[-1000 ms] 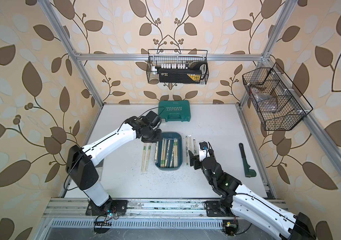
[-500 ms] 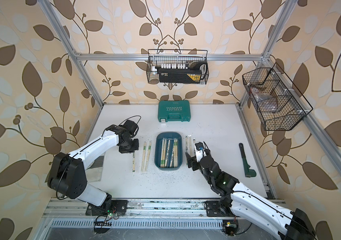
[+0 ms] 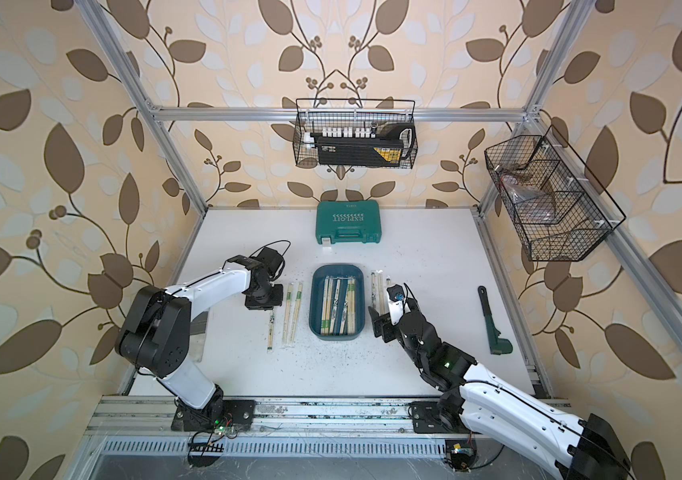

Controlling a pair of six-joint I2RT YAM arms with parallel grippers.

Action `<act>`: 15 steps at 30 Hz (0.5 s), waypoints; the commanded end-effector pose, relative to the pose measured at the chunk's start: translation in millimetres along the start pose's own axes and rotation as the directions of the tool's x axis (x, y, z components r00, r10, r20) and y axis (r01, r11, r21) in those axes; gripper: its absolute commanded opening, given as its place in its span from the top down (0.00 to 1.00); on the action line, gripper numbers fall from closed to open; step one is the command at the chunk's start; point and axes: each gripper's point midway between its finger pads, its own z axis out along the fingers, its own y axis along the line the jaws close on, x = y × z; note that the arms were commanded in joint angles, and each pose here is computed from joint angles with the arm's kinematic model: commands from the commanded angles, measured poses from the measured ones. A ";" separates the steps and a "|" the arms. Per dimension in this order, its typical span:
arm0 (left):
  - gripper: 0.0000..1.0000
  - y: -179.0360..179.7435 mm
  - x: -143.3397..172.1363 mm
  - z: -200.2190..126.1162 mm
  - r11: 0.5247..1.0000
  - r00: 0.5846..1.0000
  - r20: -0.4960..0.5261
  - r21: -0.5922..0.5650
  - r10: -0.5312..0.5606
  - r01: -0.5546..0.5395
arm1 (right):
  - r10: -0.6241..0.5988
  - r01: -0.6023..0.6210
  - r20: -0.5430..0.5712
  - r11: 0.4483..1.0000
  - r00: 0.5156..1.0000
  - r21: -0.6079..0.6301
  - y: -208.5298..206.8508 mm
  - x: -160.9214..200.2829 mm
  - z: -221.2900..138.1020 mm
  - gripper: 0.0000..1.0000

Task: Take the paired disposable chopsticks out of the storage box
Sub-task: Place the paired disposable chopsticks at the center of the board.

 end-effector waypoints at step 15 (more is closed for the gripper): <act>0.51 1.2 -0.6 -16.7 0.995 0.993 0.067 0.031 -0.100 0.098 | 0.003 -0.003 0.025 1.000 1.000 -0.014 3.2 -9.7 -1.5 0.15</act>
